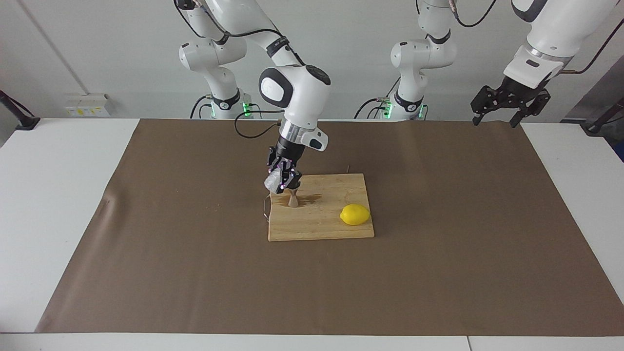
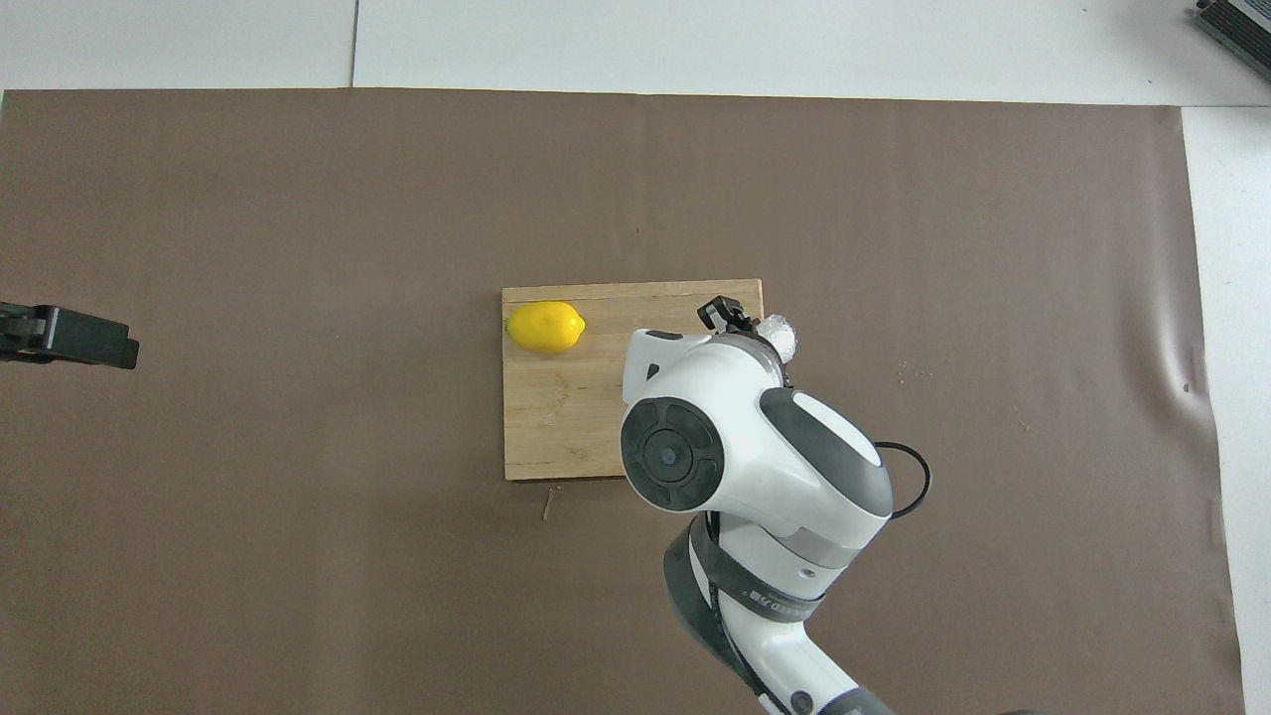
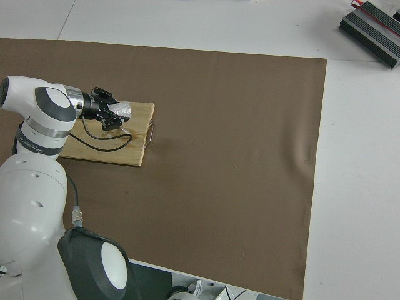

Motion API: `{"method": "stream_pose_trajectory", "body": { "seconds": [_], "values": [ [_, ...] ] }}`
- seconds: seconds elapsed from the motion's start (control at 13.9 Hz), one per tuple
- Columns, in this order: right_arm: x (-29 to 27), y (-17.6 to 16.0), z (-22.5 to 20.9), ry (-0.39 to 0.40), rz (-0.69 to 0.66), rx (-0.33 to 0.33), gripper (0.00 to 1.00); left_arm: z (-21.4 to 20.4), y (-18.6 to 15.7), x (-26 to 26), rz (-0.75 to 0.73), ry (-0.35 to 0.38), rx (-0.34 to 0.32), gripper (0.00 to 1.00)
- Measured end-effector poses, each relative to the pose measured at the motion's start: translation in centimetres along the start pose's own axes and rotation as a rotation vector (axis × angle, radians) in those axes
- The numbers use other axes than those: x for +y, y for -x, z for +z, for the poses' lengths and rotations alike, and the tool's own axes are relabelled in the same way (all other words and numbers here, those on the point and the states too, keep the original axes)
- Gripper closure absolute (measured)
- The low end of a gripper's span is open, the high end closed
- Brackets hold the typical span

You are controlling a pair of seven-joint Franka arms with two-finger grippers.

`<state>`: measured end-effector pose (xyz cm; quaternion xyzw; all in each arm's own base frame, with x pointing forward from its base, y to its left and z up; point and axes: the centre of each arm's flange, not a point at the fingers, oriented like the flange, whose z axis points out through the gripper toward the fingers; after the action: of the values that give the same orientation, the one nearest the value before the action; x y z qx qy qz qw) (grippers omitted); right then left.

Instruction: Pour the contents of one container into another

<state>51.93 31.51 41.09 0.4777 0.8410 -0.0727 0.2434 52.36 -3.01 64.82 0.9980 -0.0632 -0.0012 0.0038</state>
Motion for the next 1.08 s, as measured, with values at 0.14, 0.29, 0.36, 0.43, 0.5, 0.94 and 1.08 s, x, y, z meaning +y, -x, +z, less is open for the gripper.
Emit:
{"method": "stream_pose_trajectory", "body": {
  "seconds": [0.14, 0.29, 0.36, 0.43, 0.5, 0.94, 1.08],
  "values": [
    [-0.1, 0.0, 0.1, 0.001, -0.008, -0.011, 0.50, 0.0, 0.0, 0.0, 0.000, 0.000, 0.000, 0.00],
    [-0.1, 0.0, 0.2, 0.003, -0.014, -0.020, 0.50, 0.0, 0.0, 0.0, 0.000, 0.000, 0.000, 0.00],
    [-0.1, -0.1, 0.1, 0.004, -0.017, -0.022, 0.50, 0.0, 0.0, 0.0, 0.000, 0.000, 0.000, 0.00],
    [-0.1, -0.3, 0.0, 0.004, -0.022, -0.024, 0.50, 0.0, 0.0, 0.0, 0.000, 0.000, 0.000, 0.00],
    [-0.2, -0.6, 0.0, 0.000, -0.027, -0.027, 0.50, 0.0, 0.0, 0.0, 0.000, 0.000, 0.000, 0.00],
    [-0.5, -1.1, 0.1, -0.016, -0.043, -0.071, 0.50, 0.0, 0.0, 0.0, 0.000, 0.000, 0.000, 0.00],
    [-0.6, -1.1, 0.1, -0.017, -0.048, -0.081, 0.50, 0.0, 0.0, 0.0, 0.000, 0.000, 0.000, 0.00]
  ]
}}
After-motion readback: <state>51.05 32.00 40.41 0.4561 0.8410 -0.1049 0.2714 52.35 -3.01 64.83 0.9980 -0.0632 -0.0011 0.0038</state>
